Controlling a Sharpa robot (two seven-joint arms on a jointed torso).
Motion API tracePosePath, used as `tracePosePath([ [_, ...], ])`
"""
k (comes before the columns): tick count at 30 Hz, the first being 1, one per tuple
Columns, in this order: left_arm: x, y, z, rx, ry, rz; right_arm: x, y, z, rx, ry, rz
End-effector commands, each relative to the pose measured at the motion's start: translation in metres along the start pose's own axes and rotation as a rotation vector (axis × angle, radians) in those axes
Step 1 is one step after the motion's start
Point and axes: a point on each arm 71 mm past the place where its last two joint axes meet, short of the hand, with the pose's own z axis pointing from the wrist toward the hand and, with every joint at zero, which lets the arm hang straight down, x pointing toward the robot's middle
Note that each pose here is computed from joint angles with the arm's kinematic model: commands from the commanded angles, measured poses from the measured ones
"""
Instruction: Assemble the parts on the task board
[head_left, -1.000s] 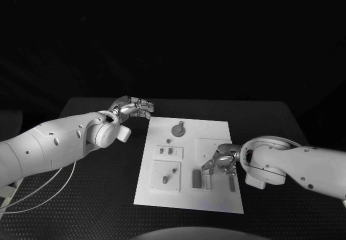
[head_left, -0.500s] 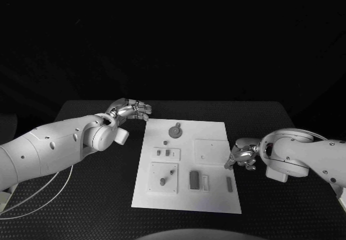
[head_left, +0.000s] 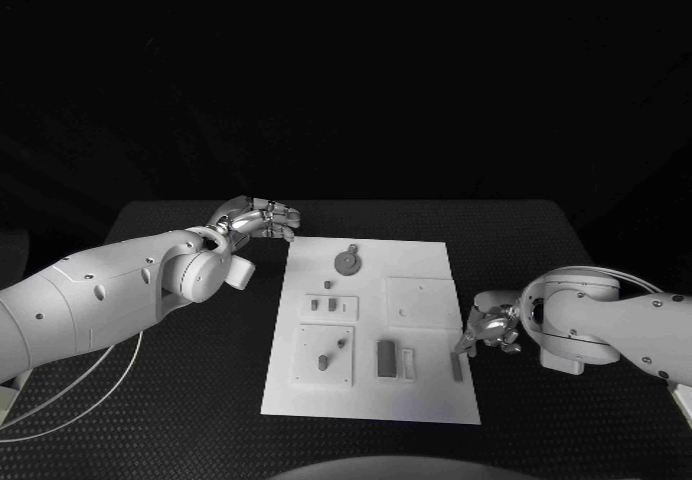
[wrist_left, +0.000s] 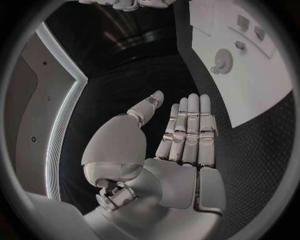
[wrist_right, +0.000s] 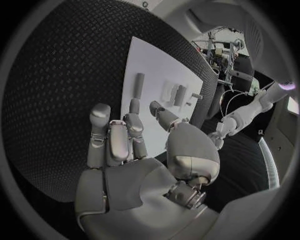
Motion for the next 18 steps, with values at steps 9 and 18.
tracePosePath([
  [9,0.0017,-0.0015,0.0002,0.008,0.016,-0.01,0.02,0.002,0.01,0.013,0.024,-0.076],
  [18,0.0016,-0.0012,-0.0001,0.005,0.019,-0.011,0.031,0.008,0.018,0.006,0.039,-0.098],
])
